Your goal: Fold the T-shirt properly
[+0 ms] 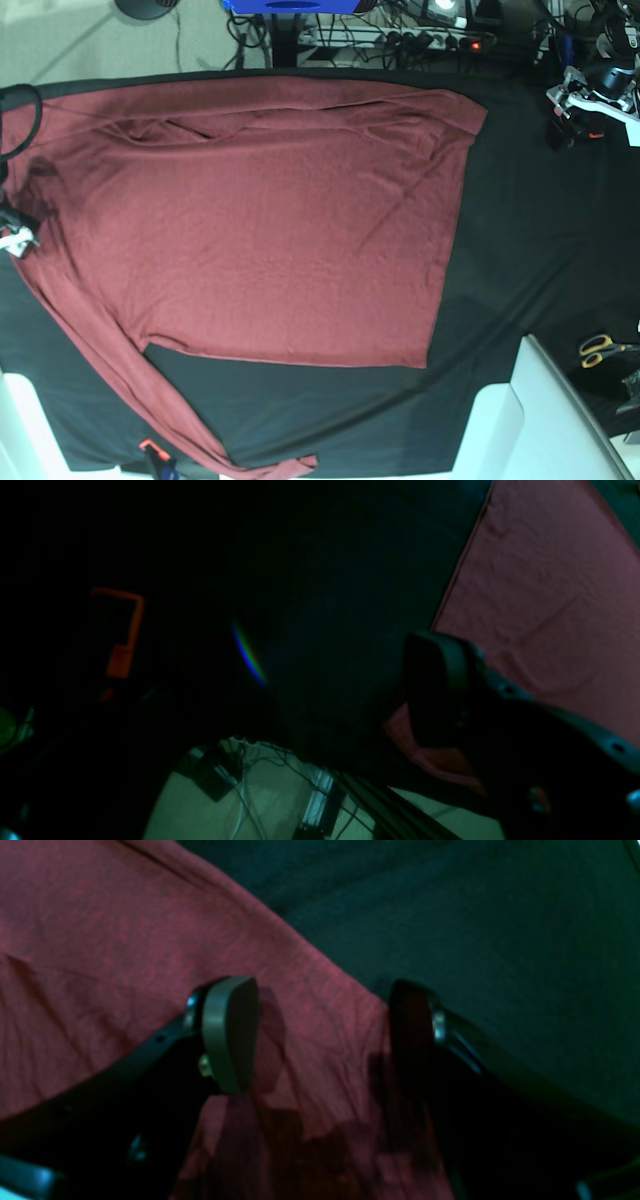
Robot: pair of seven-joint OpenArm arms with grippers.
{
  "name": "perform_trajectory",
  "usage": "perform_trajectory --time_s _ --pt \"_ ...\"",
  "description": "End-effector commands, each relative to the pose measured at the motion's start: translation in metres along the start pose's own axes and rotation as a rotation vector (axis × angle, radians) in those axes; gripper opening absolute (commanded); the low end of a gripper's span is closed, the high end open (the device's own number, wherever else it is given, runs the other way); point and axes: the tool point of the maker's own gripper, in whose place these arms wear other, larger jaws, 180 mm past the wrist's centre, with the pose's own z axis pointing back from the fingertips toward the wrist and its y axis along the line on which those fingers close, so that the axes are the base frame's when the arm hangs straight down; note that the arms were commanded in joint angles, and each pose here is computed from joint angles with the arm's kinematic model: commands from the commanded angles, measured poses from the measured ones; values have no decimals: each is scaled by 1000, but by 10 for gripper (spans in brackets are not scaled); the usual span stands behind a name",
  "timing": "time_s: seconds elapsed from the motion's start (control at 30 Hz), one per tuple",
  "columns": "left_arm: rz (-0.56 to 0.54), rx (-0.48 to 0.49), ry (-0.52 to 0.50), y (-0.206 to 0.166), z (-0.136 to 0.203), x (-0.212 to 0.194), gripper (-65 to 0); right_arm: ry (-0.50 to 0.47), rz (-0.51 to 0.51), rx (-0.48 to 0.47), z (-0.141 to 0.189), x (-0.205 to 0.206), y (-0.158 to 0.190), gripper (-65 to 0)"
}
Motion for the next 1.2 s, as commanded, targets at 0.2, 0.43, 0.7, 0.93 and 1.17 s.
perform_trajectory --time_s 0.2,0.43,0.7,0.93,1.17 --pt "-11 -7 -35 0 3 11 -146 -13 -3 13 -1 12 3 -312" --pt "-7 -12 -32 -3 2 9 -146 -18 -7 13 -1 12 3 -636" --pt "-7 -12 -31 -2 2 9 -146 -76 60 94 11 17 14 -650" --pt "-7 -12 -32 -3 2 9 -146 -107 -41 105 40 16 -4 -650" --pt "-20 -61 2 -20 -7 -1 -146 -101 -14 149 74 21 -1 -650"
